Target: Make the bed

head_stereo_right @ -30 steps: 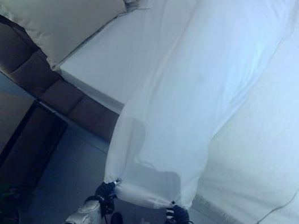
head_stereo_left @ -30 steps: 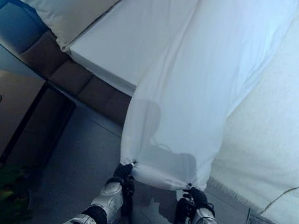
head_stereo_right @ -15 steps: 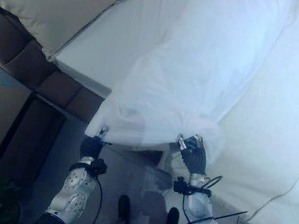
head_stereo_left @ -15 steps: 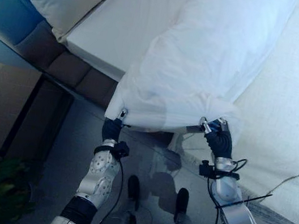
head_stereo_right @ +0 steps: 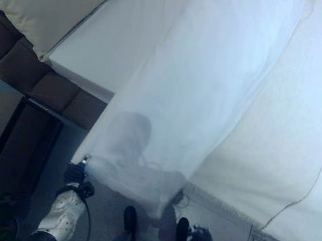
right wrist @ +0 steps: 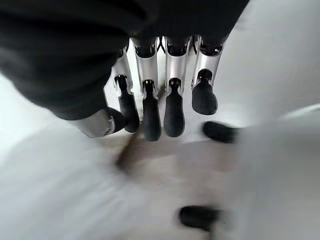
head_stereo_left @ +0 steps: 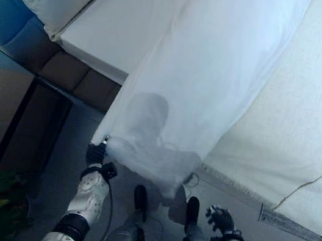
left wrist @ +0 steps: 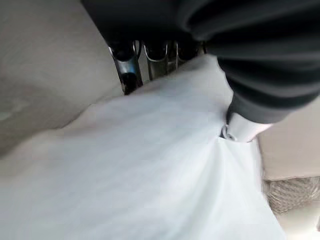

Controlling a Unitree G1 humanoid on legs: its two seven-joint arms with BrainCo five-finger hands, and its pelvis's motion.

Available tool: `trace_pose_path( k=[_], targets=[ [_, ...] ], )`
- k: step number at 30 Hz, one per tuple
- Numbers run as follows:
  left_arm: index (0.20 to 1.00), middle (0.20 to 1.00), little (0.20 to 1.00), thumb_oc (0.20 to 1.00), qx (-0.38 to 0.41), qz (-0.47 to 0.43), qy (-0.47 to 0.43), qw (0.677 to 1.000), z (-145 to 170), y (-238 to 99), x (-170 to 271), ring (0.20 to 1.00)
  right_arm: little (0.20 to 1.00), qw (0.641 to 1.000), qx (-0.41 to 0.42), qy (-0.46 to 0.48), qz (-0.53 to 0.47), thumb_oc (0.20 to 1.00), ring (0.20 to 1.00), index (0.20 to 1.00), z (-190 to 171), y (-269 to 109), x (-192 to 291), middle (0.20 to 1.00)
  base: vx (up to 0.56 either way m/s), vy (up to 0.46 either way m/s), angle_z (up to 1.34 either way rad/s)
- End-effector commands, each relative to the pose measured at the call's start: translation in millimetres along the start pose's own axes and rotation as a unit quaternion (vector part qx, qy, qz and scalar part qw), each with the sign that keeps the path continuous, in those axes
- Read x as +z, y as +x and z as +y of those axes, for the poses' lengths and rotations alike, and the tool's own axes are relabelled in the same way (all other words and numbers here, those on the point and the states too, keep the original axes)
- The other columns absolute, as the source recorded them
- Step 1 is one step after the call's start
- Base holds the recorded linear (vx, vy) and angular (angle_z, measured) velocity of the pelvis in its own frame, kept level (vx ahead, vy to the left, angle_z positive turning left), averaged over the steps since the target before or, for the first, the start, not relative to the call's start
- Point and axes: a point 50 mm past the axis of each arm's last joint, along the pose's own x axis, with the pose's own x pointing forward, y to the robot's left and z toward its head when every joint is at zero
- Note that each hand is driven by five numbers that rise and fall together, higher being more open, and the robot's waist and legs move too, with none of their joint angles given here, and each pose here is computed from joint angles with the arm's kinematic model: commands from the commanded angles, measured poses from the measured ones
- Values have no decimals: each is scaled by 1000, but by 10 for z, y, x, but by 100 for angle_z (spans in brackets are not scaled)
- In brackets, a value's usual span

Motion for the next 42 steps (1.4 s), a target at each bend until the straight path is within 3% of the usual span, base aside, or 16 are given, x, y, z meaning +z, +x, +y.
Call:
trace_pose_path(
  k=[1, 7, 8, 9, 10, 11, 12, 20, 24, 25, 29, 31, 34, 35, 38, 42],
  targets=[
    [200, 200, 200, 200, 70, 30, 8, 997, 380, 14, -93, 200, 200, 1000, 1, 12, 10, 200, 200, 200, 67, 42, 105, 200, 0, 0, 0],
    [200, 200, 200, 200, 78, 82, 101, 988, 495, 68, -239, 200, 200, 997, -60, 6, 54, 200, 200, 200, -171, 130, 157, 200, 7, -10, 4],
    [200, 200, 200, 200, 78, 82, 101, 988, 494, 69, -238, 200, 266, 997, -60, 6, 54, 266, 266, 266, -171, 130, 159, 266, 0, 0, 0],
    [200, 200, 200, 200, 78, 90, 121, 985, 517, 79, -253, 200, 1000, 996, -62, 8, 58, 1000, 1000, 1000, -198, 135, 163, 1000, 0, 0, 0],
    [216, 216, 216, 216, 80, 110, 150, 979, 573, 79, -300, 216, 1000, 996, -70, 19, 60, 1000, 1000, 1000, -246, 143, 181, 1000, 0, 0, 0],
    [548, 548, 548, 548, 80, 110, 150, 979, 572, 80, -299, 548, 1000, 996, -70, 19, 60, 1000, 1000, 1000, -247, 143, 182, 1000, 0, 0, 0],
    [1000, 1000, 1000, 1000, 80, 127, 177, 973, 617, 69, -346, 1000, 1000, 996, -70, 21, 58, 1000, 1000, 1000, -260, 147, 197, 1000, 0, 0, 0],
    [1000, 1000, 1000, 1000, 51, 220, 246, 942, 702, -124, -707, 1000, 1000, 994, -90, 34, 44, 1000, 1000, 1000, -437, 138, 176, 1000, 22, 15, 2],
    [1000, 1000, 1000, 1000, 29, 270, 319, 908, 761, -292, -926, 1000, 1000, 994, -92, 37, 44, 1000, 1000, 1000, -497, 130, 151, 1000, 35, 23, 2],
    [1000, 1000, 1000, 1000, 30, 319, 371, 872, 904, -513, -1134, 1000, 1000, 994, -81, 70, 40, 1000, 1000, 1000, -492, 116, 118, 1000, 61, 19, 1],
    [1000, 1000, 1000, 1000, 41, 380, 429, 819, 1230, -803, -1298, 1000, 1000, 994, -66, 83, 38, 1000, 1000, 1000, -484, 82, 29, 1000, 86, -11, -4],
    [1000, 1000, 1000, 1000, 43, 385, 427, 817, 1267, -858, -1329, 1000, 1000, 994, -64, 83, 37, 1000, 1000, 1000, -496, 70, 4, 1000, 98, -53, -9],
    [1000, 1000, 1000, 1000, 58, 389, 387, 834, 1326, -906, -1343, 1000, 1000, 995, -41, 94, -5, 1000, 1000, 1000, -486, 36, 88, 1000, 78, -91, -3],
    [1000, 1000, 1000, 1000, 45, 345, 294, 890, 1139, -759, -1264, 1000, 1000, 992, -32, 110, -50, 1000, 1000, 1000, -526, 1, 223, 1000, -16, -129, 9],
    [1000, 1000, 1000, 1000, -18, 231, 196, 953, 701, -471, -949, 1000, 1000, 985, -7, 103, -142, 1000, 1000, 1000, -524, -64, 624, 1000, -31, -81, 26],
    [1000, 1000, 1000, 1000, -71, 153, 140, 976, 415, -305, -626, 1000, 1000, 974, 6, 109, -199, 1000, 1000, 1000, -511, -107, 960, 1000, 40, -54, -4]
  ],
)
